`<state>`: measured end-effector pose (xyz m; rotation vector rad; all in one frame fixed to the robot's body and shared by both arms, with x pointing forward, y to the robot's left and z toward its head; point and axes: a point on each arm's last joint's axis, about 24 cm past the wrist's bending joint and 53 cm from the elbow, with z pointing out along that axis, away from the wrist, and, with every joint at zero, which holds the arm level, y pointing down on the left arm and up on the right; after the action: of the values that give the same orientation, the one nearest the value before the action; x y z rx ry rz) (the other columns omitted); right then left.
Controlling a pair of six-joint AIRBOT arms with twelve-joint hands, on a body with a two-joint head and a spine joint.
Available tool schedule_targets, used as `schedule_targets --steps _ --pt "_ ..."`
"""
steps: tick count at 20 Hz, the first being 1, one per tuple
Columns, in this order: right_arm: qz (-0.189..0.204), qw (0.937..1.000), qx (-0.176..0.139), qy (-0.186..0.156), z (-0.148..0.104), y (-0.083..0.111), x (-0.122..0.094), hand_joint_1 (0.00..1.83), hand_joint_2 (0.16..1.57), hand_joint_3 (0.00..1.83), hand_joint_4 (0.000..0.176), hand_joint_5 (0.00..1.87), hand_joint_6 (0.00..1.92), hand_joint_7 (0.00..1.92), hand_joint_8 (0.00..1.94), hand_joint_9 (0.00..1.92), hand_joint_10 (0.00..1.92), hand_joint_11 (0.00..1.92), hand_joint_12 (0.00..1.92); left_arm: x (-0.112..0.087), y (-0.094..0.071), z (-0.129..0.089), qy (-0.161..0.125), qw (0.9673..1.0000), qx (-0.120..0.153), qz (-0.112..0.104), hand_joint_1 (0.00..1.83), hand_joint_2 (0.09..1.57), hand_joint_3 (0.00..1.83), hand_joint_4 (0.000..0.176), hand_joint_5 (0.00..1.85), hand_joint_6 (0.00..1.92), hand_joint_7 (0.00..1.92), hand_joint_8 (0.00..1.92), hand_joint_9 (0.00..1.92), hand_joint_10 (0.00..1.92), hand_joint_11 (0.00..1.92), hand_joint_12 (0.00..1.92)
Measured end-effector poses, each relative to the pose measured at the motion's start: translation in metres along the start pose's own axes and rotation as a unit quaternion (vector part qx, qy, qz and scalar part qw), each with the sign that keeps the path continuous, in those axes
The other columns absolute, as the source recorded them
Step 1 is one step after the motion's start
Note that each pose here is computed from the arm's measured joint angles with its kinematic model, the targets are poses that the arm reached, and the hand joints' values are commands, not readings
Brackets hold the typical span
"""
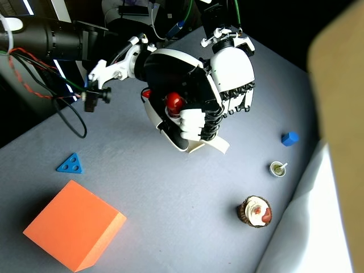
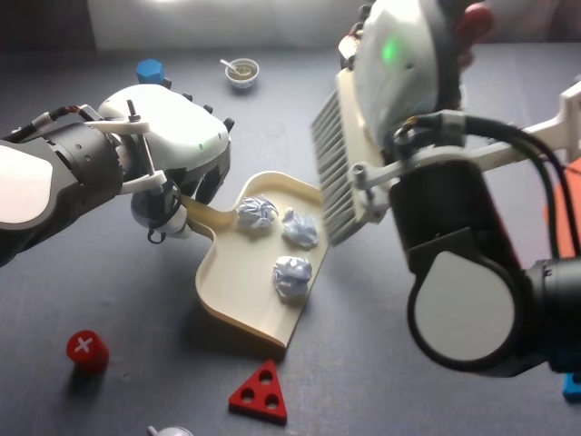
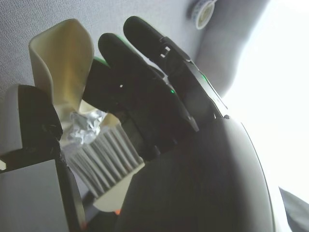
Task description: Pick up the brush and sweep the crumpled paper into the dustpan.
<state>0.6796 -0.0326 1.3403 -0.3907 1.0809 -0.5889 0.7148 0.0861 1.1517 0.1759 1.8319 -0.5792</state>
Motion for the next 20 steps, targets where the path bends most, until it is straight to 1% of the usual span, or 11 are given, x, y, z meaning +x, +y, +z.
schedule_targets --steps 1,2,3,7,8,10,11,13,17,18,20 --pt "-0.001 1.0 0.002 0.004 0.0 -0.003 0.003 0.64 1.44 0.0 0.0 0.9 1.92 0.92 1.94 0.81 1.92 0.66 1.92 0.0 0.0 0.0 0.0 1.0 0.0 0.0 1.25 1.08 0.0 0.0 1.04 1.04 1.12 0.6 1.12 0.0 0.76 0.8" --pt "0.0 1.0 0.003 0.004 -0.001 -0.005 0.004 0.63 1.45 0.0 0.0 0.88 1.92 0.9 1.94 0.78 1.92 0.68 1.92 0.0 0.0 0.0 0.0 1.0 0.0 0.0 1.25 1.08 0.0 0.0 1.03 1.06 1.09 0.64 1.11 0.0 0.7 0.84" --pt "0.0 1.0 0.002 0.003 -0.001 -0.005 0.003 0.61 1.45 0.0 0.0 0.88 1.92 0.89 1.94 0.78 1.92 0.68 1.92 0.0 0.0 0.0 0.0 1.0 0.0 0.0 1.25 1.08 0.0 0.0 1.03 1.05 1.1 0.63 1.11 0.0 0.68 0.87" --pt "0.003 1.0 -0.006 -0.002 -0.005 -0.006 0.0 0.59 1.46 0.0 0.0 0.86 1.92 0.87 1.94 0.75 1.92 0.65 1.92 0.0 0.0 0.0 0.0 1.0 0.0 0.0 1.25 1.08 0.0 0.0 1.05 1.02 1.11 0.62 1.11 0.0 0.7 0.87" --pt "0.003 1.0 -0.006 -0.002 -0.006 -0.009 0.001 0.59 1.46 0.0 0.0 0.86 1.92 0.87 1.94 0.77 1.92 0.7 1.92 0.0 0.0 0.0 0.0 1.0 0.0 0.0 1.26 1.07 0.0 0.0 1.06 1.01 1.11 0.61 1.12 0.0 0.7 0.86" --pt "0.002 1.0 -0.004 -0.001 -0.008 -0.015 0.003 0.63 1.45 0.0 0.0 0.86 1.92 0.87 1.94 0.8 1.92 0.8 1.92 0.0 0.0 0.0 0.0 1.0 0.0 0.0 1.26 1.07 0.0 0.0 1.06 1.0 1.15 0.55 1.15 0.0 0.76 0.77" --pt "0.001 1.0 -0.004 0.0 -0.009 -0.018 0.004 0.63 1.45 0.0 0.0 0.87 1.92 0.89 1.94 0.82 1.92 0.81 1.92 0.0 0.0 0.0 0.0 1.0 0.0 0.0 1.26 1.07 0.0 0.0 1.05 1.01 1.15 0.55 1.15 0.0 0.78 0.73" --pt "0.0 1.0 -0.003 0.001 -0.01 -0.023 0.007 0.69 1.42 0.0 0.0 0.88 1.92 0.9 1.94 0.83 1.92 0.82 1.92 0.0 0.0 0.0 0.0 1.0 0.0 0.0 1.25 1.07 0.0 0.0 1.04 1.02 1.16 0.54 1.16 0.0 0.8 0.73" --pt "-0.005 0.9998 -0.011 0.016 -0.017 -0.031 0.02 0.63 1.45 0.0 0.0 0.9 1.92 0.93 1.94 0.86 1.92 0.85 1.92 0.0 0.0 0.0 0.0 1.0 0.0 -0.001 1.26 1.06 0.0 0.0 1.05 0.99 1.18 0.51 1.15 0.0 0.78 0.75" --pt "-0.01 0.9997 -0.012 0.018 -0.019 -0.034 0.024 0.65 1.44 0.0 0.0 0.91 1.92 0.94 1.94 0.88 1.92 0.88 1.92 0.0 0.0 0.0 0.0 1.0 0.0 -0.001 1.25 1.06 0.0 0.0 1.05 1.0 1.17 0.53 1.15 0.0 0.77 0.76" --pt "-0.009 0.9995 -0.015 0.025 -0.021 -0.037 0.028 0.64 1.44 0.0 0.0 0.91 1.92 0.94 1.94 0.88 1.92 0.86 1.92 0.0 0.0 0.0 0.0 1.0 0.0 -0.001 1.25 1.06 0.0 0.0 1.04 1.0 1.17 0.53 1.15 0.0 0.77 0.76"
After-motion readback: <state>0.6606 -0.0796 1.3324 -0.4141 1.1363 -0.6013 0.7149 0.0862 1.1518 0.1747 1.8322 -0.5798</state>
